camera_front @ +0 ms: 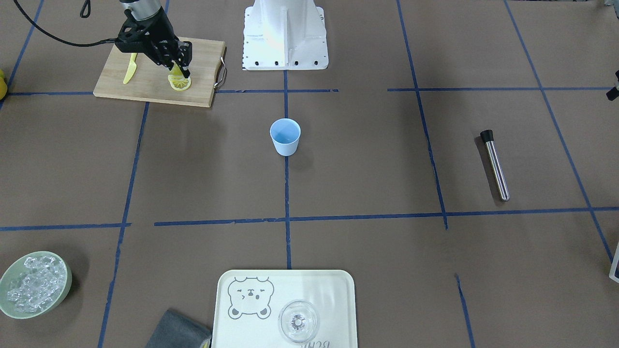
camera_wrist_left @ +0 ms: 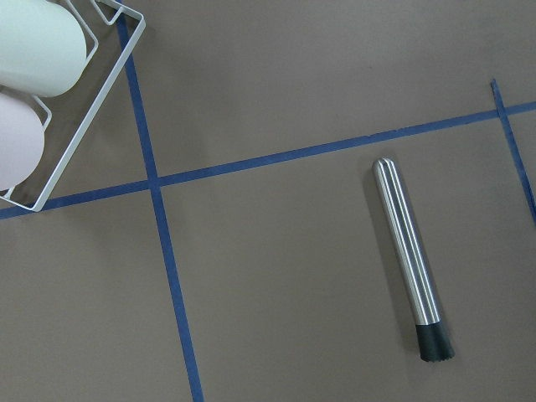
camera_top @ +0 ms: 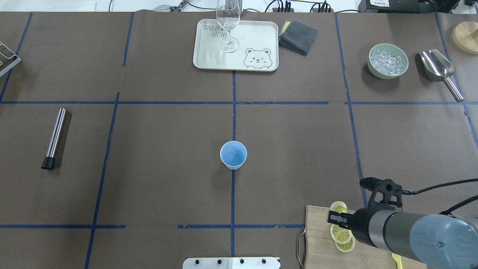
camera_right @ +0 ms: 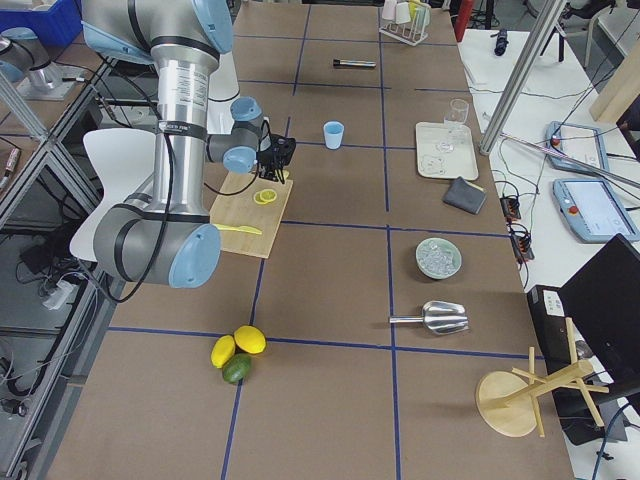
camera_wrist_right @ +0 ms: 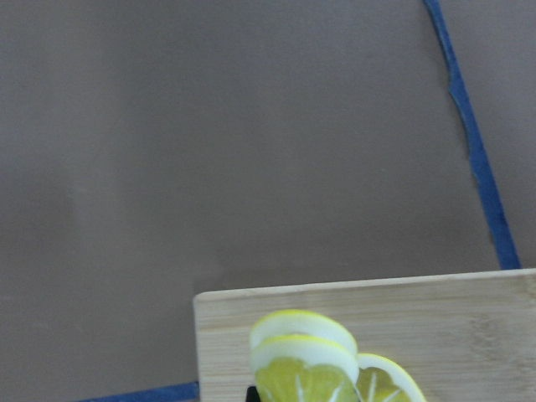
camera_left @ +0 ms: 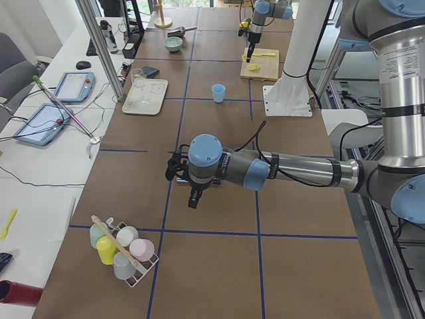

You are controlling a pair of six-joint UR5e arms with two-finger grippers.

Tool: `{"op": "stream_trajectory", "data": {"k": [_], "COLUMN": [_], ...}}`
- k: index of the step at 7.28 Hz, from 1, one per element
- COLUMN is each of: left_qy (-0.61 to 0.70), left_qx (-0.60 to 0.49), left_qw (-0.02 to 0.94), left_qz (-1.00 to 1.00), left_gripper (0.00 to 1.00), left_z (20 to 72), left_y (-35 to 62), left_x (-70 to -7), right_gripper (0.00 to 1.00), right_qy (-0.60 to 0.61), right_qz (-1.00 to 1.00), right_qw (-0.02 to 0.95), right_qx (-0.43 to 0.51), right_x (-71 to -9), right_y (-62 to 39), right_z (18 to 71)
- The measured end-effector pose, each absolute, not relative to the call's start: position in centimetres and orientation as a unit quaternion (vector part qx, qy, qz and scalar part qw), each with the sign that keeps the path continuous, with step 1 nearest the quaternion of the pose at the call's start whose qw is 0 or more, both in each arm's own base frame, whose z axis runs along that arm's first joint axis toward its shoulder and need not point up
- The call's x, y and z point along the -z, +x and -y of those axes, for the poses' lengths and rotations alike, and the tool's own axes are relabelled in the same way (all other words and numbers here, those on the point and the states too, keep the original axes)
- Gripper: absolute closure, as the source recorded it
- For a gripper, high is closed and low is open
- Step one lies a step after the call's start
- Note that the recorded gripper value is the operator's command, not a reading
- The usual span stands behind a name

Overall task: Squeeze lemon into cup
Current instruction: 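Lift the lemon slices with the right gripper toward the blue cup, then lower the lemon slices into the blue cup and open the right gripper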

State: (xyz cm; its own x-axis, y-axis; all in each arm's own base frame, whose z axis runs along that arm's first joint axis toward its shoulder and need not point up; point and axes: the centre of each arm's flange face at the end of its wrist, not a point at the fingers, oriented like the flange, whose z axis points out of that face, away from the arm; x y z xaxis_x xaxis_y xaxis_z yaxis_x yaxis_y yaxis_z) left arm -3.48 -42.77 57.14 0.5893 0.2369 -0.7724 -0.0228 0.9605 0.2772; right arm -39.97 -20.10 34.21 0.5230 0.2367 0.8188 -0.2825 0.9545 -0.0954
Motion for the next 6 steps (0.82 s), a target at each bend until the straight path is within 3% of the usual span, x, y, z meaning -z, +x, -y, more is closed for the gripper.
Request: {"op": "stream_trajectory", "data": {"k": [3,6], "left_qy": [0.118,0.117], "left_qx": [-0.073,-0.072], "left_qw": [0.884,0.884], "left_qz": [-0.447,-0.447], "left_gripper": [0.0,0.0], "left_z": [42.7,42.7], "left_y": [-3.5,-3.5], "left_x": [-57.3,-57.4], "right_gripper": [0.64,0.6], "right_qy": [0.042,0.049], "right_qz": [0.476,0.48], "right_qw": [0.859,0.849], "right_qx": [-0.186,-0.215], "right_x": [-22.1,-15.9], "right_y": [-47.0,-52.3], "right_z": [26.1,32.4]}}
